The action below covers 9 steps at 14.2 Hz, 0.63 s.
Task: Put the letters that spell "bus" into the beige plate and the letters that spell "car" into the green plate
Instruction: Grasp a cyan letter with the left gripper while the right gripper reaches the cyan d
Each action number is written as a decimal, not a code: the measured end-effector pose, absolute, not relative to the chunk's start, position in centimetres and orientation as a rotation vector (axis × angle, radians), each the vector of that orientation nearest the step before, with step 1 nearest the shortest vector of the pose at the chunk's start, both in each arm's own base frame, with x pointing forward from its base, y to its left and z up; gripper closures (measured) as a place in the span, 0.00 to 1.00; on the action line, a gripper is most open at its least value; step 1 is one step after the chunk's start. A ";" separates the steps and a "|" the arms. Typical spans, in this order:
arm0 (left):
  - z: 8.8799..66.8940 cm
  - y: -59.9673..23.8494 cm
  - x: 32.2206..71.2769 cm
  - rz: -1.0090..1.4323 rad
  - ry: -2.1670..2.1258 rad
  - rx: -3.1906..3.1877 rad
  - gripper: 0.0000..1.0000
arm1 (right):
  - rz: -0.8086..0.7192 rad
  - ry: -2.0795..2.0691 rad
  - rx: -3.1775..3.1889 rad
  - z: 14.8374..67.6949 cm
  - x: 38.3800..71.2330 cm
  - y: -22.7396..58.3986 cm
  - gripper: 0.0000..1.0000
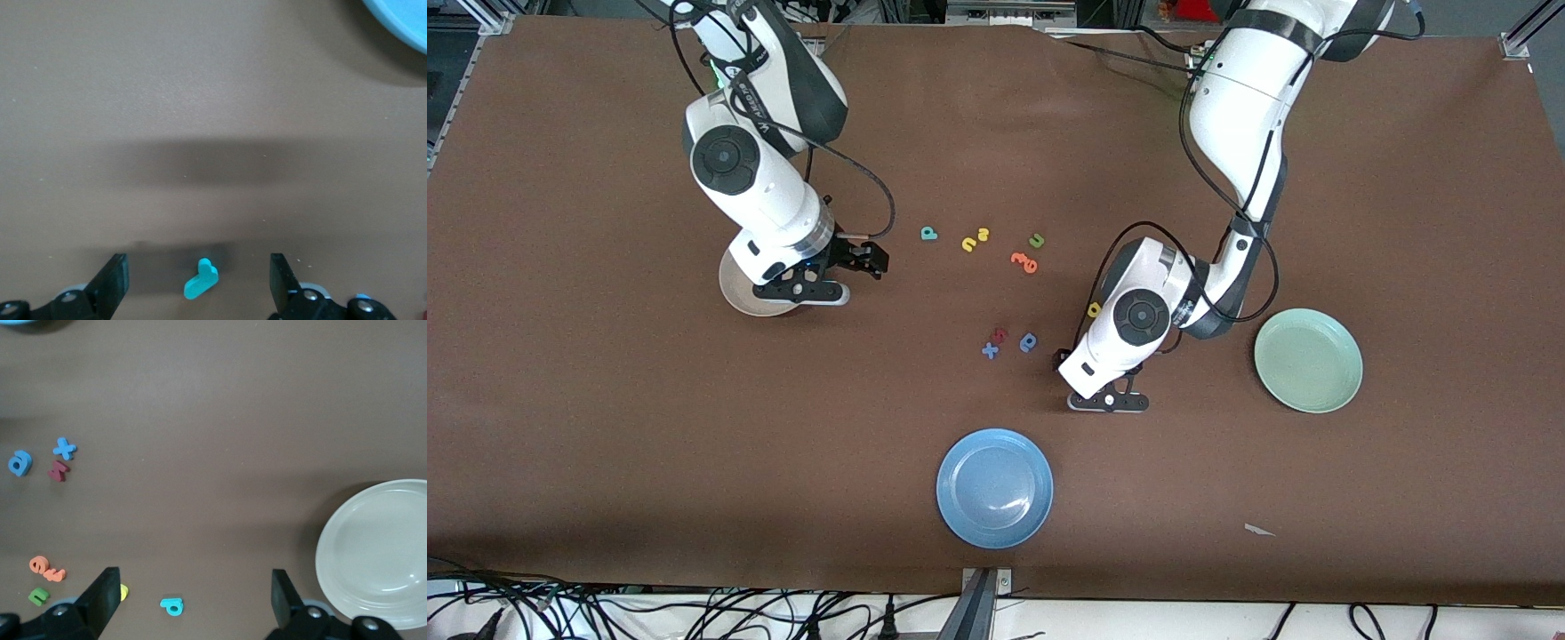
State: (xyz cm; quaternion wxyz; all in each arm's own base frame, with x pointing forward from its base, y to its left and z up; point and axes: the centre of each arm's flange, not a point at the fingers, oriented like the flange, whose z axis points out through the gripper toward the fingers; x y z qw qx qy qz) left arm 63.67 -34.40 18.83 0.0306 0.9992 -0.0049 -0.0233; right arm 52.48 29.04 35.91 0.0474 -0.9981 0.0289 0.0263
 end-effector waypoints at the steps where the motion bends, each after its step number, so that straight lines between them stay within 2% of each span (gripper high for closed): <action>1: 18.9 -34.6 63.6 -0.069 -0.018 3.079 0.11 | 0.077 0.091 -3.041 35.1 51.8 29.4 0.00; 2: 19.0 -34.7 63.6 -0.068 -0.021 3.078 0.11 | 0.072 0.108 -3.040 34.2 51.1 29.9 0.00; 4: 18.8 -35.1 63.3 -0.071 -0.028 3.079 0.24 | 0.050 0.123 -3.053 32.0 49.2 30.7 0.00; 6: 18.5 -35.7 62.9 -0.080 -0.042 3.082 0.30 | 0.032 0.139 -3.046 29.8 47.2 31.4 0.00; 9: 17.6 -35.9 62.3 -0.107 -0.052 3.091 0.32 | 0.041 0.152 -3.064 27.2 45.0 32.5 0.00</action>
